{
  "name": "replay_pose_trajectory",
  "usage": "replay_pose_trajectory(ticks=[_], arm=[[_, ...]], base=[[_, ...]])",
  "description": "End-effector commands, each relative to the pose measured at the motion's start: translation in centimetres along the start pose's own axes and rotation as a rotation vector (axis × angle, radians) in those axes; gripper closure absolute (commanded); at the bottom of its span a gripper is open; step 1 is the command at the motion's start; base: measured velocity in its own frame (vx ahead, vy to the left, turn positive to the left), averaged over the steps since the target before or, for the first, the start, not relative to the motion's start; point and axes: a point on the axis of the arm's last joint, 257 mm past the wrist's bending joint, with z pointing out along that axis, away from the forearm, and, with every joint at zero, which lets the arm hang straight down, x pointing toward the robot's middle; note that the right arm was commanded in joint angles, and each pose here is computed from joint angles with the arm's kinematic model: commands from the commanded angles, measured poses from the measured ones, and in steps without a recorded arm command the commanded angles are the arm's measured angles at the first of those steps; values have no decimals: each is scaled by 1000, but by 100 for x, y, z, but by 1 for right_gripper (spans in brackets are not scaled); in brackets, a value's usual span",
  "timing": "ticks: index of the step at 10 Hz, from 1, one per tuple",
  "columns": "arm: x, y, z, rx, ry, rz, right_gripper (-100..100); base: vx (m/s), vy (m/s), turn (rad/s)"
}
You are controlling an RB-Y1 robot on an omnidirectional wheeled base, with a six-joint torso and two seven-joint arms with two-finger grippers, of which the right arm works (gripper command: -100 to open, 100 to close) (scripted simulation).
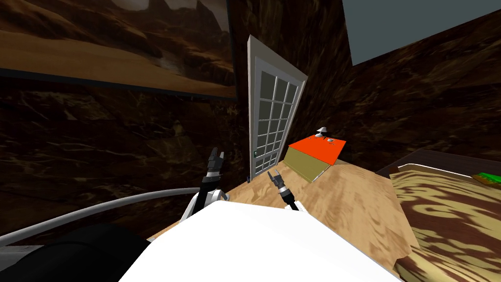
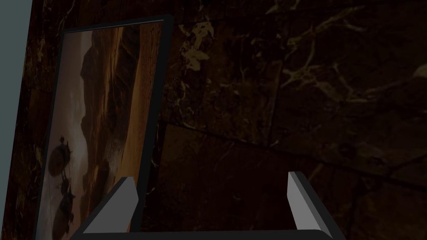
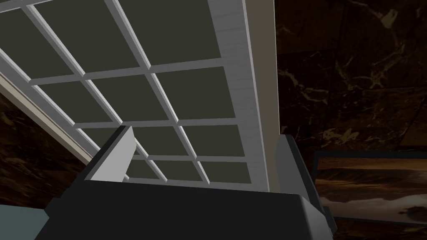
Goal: Pull the door open
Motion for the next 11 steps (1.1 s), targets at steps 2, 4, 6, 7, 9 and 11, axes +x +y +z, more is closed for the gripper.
replay_pose_trajectory(ticks=[2,4,6,7,9,11], arm=[[152,27,-58,-23,36,-42,-100],[232,41,-86,-36,55,-63,-100],[373,66,-141,-60,89,-99,-100],[407,73,-155,-66,97,-107,-100],[505,92,-199,-84,120,-132,-100],[608,115,-251,-105,145,-158,-100]], base=[[111,37,-10],[98,17,-6],[103,31,-11],[117,53,-17],[121,44,-10],[152,43,-24]])
